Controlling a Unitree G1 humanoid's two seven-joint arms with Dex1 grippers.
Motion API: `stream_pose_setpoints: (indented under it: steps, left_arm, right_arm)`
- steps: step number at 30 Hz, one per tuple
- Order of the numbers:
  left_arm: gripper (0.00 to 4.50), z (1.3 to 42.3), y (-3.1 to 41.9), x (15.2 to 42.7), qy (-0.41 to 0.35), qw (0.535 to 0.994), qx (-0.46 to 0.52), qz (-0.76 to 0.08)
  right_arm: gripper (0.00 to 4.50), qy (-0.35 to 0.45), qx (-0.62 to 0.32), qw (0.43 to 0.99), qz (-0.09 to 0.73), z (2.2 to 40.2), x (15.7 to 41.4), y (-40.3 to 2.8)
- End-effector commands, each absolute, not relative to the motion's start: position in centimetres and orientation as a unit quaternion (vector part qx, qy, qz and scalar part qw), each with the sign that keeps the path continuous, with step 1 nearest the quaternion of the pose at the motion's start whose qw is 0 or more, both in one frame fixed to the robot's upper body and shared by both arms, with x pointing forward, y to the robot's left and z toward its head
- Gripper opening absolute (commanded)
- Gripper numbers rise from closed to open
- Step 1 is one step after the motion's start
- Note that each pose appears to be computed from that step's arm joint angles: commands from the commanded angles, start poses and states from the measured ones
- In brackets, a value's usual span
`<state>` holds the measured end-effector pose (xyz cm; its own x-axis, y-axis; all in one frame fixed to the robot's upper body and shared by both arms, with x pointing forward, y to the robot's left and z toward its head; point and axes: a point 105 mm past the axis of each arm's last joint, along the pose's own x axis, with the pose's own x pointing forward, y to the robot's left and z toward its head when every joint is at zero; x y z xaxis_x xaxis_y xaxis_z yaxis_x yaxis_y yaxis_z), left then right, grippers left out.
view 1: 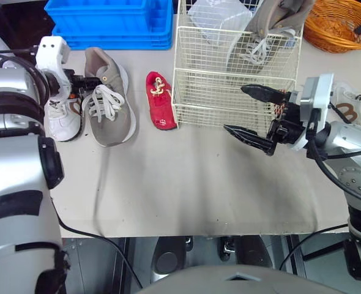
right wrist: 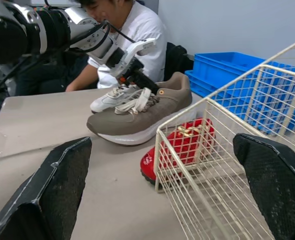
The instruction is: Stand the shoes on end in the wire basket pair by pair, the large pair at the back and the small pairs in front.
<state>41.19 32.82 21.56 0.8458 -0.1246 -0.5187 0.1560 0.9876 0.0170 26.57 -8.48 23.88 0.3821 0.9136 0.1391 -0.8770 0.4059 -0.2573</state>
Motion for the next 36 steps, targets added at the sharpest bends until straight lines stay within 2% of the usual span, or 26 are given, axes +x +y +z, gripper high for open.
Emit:
stream_pose_setpoints:
  steps: [1, 4, 6, 11, 15, 20, 24, 26, 31, 36]
  left_arm:
    - [2.03, 20.0, 34.4, 39.5, 0.337, 0.938, 0.048, -0.062]
    - [0.77, 19.6, 34.7, 38.9, 0.364, 0.927, 0.060, -0.063]
    - [0.25, 19.3, 35.0, 38.6, 0.378, 0.922, 0.067, -0.056]
    - [0.24, 19.2, 35.2, 38.5, 0.384, 0.919, 0.075, -0.051]
    - [0.24, 20.2, 35.2, 38.9, 0.357, 0.931, 0.062, -0.044]
    - [0.24, 24.9, 35.4, 40.4, 0.233, 0.972, 0.028, -0.016]
    - [0.24, 29.6, 35.5, 40.6, 0.132, 0.991, -0.009, -0.017]
    - [0.24, 30.7, 35.4, 40.5, 0.110, 0.994, -0.016, -0.024]
    - [0.24, 36.6, 34.0, 40.1, 0.013, 0.998, -0.017, -0.056]
    - [0.24, 43.2, 32.0, 39.2, -0.135, 0.988, -0.006, -0.071]
  right_arm:
    - [4.50, -0.158, -0.081, 0.822, 0.541, 24.9, 26.1, -8.3]
    - [4.50, -0.159, -0.083, 0.821, 0.541, 25.0, 26.2, -8.2]
    - [4.50, -0.160, -0.084, 0.821, 0.542, 25.0, 26.2, -8.2]
    - [4.50, -0.163, -0.084, 0.819, 0.543, 25.0, 26.2, -8.1]
    - [4.50, -0.164, -0.085, 0.819, 0.543, 25.0, 26.3, -8.1]
    - [4.50, -0.168, -0.085, 0.819, 0.543, 25.3, 26.6, -8.2]
    - [4.50, -0.177, -0.078, 0.817, 0.543, 25.9, 26.7, -8.2]
    - [4.50, -0.180, -0.075, 0.817, 0.543, 26.0, 26.7, -8.2]
    - [4.50, -0.191, -0.061, 0.818, 0.539, 26.9, 27.0, -8.4]
    - [4.50, -0.213, -0.060, 0.826, 0.518, 27.9, 27.6, -9.0]
